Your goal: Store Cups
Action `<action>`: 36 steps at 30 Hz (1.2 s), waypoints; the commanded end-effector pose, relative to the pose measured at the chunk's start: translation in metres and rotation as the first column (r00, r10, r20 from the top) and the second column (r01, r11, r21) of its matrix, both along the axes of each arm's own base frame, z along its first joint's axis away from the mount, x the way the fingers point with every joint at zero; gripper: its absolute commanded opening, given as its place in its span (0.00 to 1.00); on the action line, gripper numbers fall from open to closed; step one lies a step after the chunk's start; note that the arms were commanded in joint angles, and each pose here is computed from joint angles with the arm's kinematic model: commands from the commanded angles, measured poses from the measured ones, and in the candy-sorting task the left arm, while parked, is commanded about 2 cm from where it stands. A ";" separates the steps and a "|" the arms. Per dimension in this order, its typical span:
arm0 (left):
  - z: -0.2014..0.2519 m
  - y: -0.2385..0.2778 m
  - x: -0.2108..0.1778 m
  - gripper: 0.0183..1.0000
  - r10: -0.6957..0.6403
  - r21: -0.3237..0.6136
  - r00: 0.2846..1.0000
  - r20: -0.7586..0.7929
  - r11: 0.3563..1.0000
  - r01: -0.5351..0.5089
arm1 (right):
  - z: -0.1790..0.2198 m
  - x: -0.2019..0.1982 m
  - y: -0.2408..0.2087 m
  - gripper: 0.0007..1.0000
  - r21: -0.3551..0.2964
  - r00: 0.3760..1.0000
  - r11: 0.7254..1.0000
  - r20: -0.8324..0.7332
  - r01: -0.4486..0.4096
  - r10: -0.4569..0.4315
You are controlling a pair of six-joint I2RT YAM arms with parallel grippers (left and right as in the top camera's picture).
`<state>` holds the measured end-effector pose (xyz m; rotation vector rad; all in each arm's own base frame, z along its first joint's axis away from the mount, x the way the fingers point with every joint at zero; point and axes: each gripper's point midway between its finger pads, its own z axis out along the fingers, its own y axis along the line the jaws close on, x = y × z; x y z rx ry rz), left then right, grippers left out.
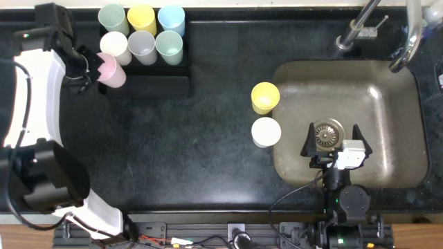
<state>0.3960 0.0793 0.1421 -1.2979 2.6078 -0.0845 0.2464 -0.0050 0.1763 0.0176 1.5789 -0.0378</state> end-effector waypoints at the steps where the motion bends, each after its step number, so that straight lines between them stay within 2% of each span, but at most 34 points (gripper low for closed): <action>1: -0.012 0.001 0.001 0.02 0.009 0.010 1.000 -0.028 1.000 -0.008 | -0.004 0.000 0.000 1.00 0.001 1.000 1.000 0.000 -0.003 0.003; 12: -0.032 0.002 0.007 0.02 0.011 0.003 0.998 -0.059 1.000 -0.011 | -0.004 0.000 0.000 1.00 0.001 1.000 1.000 0.000 -0.003 0.003; 22: -0.032 0.010 0.004 0.02 0.024 0.052 0.997 -0.074 0.998 -0.020 | -0.004 0.000 0.000 1.00 0.001 1.000 1.000 0.000 -0.003 0.003; 36: -0.044 0.008 0.012 0.02 0.016 0.041 0.997 -0.076 0.999 -0.013 | -0.004 0.000 0.000 1.00 0.001 1.000 1.000 0.000 -0.003 0.003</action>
